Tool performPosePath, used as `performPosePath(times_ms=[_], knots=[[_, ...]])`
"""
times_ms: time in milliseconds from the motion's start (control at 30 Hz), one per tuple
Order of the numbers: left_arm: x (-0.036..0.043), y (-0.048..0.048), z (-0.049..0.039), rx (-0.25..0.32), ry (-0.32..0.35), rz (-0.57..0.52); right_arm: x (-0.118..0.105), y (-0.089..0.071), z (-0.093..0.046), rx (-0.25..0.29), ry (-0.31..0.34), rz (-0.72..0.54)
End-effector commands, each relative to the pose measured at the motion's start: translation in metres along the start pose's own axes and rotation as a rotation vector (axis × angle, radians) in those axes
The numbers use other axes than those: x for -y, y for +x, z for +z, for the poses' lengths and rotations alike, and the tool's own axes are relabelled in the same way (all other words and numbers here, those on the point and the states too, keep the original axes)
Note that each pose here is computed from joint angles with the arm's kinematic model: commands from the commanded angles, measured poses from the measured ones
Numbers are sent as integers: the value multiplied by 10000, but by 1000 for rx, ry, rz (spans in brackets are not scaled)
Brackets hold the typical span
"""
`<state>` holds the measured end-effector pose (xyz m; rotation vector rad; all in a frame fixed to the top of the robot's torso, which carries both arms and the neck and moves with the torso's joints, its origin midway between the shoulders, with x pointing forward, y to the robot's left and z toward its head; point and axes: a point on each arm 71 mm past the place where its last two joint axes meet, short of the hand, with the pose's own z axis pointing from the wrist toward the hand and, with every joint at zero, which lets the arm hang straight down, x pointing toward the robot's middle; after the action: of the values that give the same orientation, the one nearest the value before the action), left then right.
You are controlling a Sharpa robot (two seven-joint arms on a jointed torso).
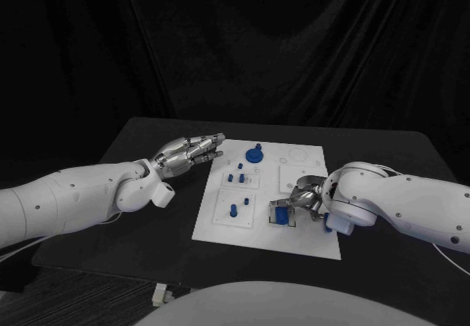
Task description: Assemble the parts on the task board
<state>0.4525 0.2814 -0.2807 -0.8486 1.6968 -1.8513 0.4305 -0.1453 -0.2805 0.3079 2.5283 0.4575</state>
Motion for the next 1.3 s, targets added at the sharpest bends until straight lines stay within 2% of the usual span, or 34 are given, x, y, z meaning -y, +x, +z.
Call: performPosePath(times_ms=[33,733,1300], knots=[[-1,13,2,-11,8,-16,38,-11,7,23,21,11],[-22,17,2,-18,-6,-23,35,-27,9,46,17,27],[-32,18,-2,-21,-12,-26,5,8,16,21,13,8]])
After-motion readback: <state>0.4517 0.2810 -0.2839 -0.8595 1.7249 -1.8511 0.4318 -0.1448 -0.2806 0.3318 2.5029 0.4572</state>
